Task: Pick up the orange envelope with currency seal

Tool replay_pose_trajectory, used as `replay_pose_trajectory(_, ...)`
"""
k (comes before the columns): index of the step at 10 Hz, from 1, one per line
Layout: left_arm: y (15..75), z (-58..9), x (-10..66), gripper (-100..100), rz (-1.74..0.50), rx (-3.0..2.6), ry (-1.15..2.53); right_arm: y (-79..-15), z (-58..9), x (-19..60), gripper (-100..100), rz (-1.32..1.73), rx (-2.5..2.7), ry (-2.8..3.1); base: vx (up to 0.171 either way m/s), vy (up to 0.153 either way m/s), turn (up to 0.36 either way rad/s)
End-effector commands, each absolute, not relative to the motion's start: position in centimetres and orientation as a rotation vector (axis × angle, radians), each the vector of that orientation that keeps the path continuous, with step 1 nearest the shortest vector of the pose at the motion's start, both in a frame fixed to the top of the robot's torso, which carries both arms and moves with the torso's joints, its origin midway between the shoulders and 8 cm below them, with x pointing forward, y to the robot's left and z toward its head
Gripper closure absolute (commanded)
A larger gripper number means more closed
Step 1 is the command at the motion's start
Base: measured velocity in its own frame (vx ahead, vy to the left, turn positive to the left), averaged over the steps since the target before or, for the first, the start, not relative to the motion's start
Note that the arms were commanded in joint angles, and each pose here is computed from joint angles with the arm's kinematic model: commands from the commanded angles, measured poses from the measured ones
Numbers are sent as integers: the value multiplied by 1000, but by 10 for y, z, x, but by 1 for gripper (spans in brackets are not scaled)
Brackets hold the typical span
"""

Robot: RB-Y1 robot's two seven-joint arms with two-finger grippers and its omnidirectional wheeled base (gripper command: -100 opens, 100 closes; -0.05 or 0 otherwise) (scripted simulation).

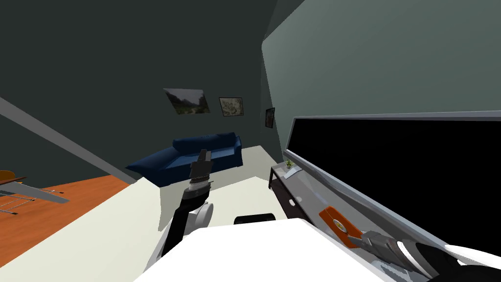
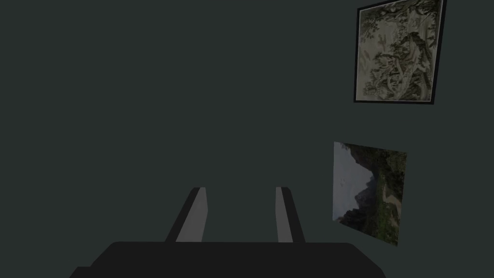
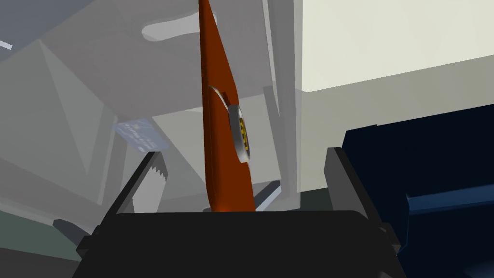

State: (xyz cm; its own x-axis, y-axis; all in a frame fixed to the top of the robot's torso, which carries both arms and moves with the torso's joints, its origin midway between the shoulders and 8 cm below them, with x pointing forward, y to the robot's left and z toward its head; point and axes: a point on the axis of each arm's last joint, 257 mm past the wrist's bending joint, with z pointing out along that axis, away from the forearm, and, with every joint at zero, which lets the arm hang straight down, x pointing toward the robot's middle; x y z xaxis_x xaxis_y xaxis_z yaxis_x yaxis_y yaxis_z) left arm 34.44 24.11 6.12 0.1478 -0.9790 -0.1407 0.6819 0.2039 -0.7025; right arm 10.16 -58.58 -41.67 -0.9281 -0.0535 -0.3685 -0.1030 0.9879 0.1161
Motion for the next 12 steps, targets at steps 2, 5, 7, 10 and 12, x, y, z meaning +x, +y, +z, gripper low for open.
replay_pose_trajectory(2,241,61,344,0,-1284,-549,663,-606,-405,108,-100,150,-182,2776,-13,42,141)
replay_pose_trajectory(5,241,61,344,0,-1284,-549,663,-614,-398,113,-100,130,-218,2781,-7,39,110)
replay_pose_trajectory(7,241,61,344,0,-1284,-549,663,-612,-407,108,-100,128,-206,2782,6,-5,35)
replay_pose_trajectory(10,241,61,344,0,-1284,-549,663,-607,-415,103,-100,132,-195,2783,23,-19,52)
replay_pose_trajectory(12,241,61,344,0,-1284,-549,663,-607,-416,103,100,129,-194,2783,0,0,0)
